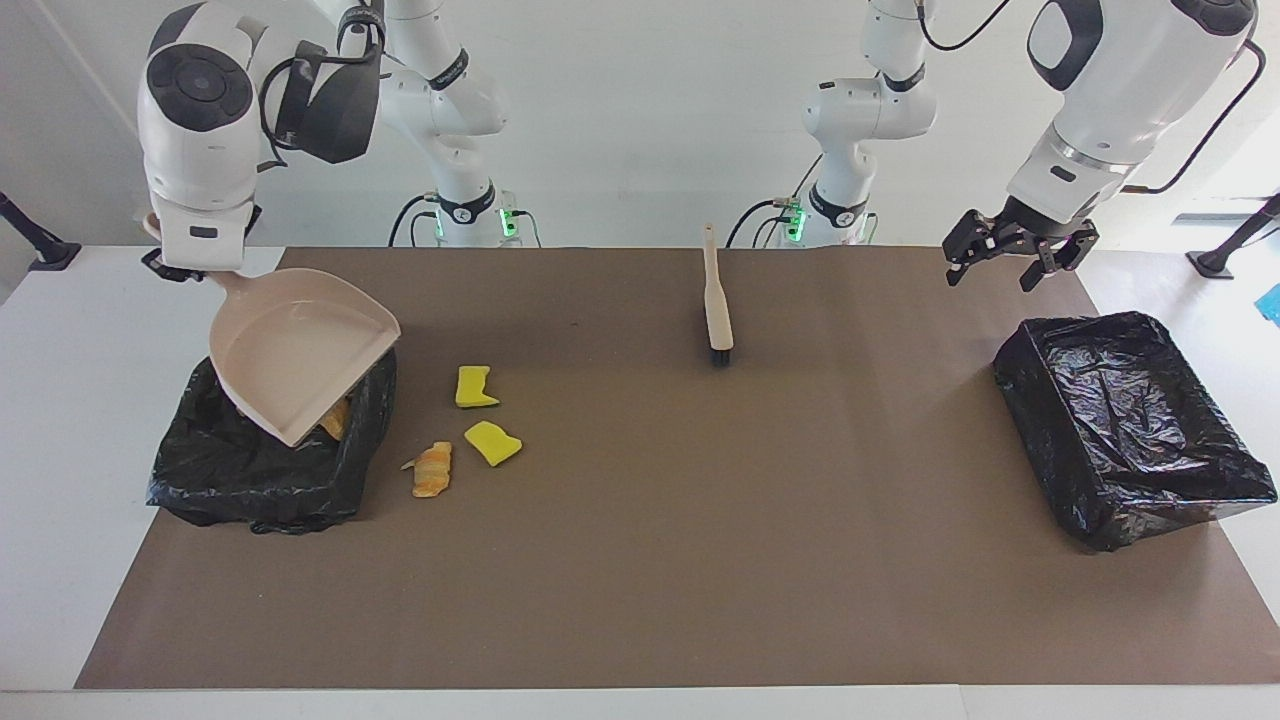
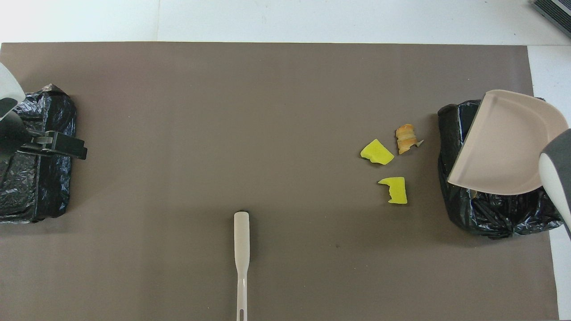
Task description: Sweep and dump trash in bin
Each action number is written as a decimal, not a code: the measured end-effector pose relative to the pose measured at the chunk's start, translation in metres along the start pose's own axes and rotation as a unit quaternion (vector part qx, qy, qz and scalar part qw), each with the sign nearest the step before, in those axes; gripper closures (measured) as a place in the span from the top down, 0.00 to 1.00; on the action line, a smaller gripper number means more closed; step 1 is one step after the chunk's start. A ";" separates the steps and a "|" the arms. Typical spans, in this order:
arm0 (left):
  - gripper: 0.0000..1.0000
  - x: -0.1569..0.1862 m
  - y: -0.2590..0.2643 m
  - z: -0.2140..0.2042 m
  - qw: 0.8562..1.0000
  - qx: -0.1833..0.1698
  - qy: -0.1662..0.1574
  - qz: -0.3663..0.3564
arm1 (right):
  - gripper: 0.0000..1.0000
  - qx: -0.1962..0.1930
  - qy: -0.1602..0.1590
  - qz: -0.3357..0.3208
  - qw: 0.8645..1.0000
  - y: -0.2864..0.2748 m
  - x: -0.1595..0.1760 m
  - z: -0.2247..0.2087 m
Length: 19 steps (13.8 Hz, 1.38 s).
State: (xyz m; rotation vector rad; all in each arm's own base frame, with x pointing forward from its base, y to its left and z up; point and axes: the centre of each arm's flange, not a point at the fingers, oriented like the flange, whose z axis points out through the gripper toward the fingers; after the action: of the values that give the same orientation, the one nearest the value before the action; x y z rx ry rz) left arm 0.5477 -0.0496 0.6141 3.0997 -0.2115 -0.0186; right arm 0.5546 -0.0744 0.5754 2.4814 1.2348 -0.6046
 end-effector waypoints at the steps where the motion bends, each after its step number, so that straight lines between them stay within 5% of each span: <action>1: 1.00 0.000 0.000 -0.001 1.000 0.000 0.001 -0.001 | 0.31 0.017 0.022 0.037 0.999 -0.010 0.013 -0.004; 6: 1.00 0.000 -0.001 -0.005 1.000 0.000 0.005 -0.004 | 0.31 0.092 0.089 0.182 0.975 -0.084 0.094 -0.048; 11: 1.00 0.000 -0.001 -0.005 1.000 0.000 0.006 -0.004 | 0.31 0.189 0.143 0.325 0.916 -0.153 0.191 -0.078; 14: 1.00 0.000 -0.001 -0.005 1.000 0.000 0.006 -0.004 | 0.31 0.214 0.165 0.366 0.890 -0.189 0.268 -0.074; 19: 1.00 0.000 -0.001 -0.005 1.000 0.000 0.006 -0.004 | 0.31 0.249 0.194 0.396 0.862 -0.251 0.344 -0.080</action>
State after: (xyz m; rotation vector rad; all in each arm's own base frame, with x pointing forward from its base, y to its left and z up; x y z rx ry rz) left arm 0.5478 -0.0485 0.6191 3.1008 -0.1975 -0.0016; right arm 0.5568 0.3420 0.4542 3.3048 0.0188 -0.2017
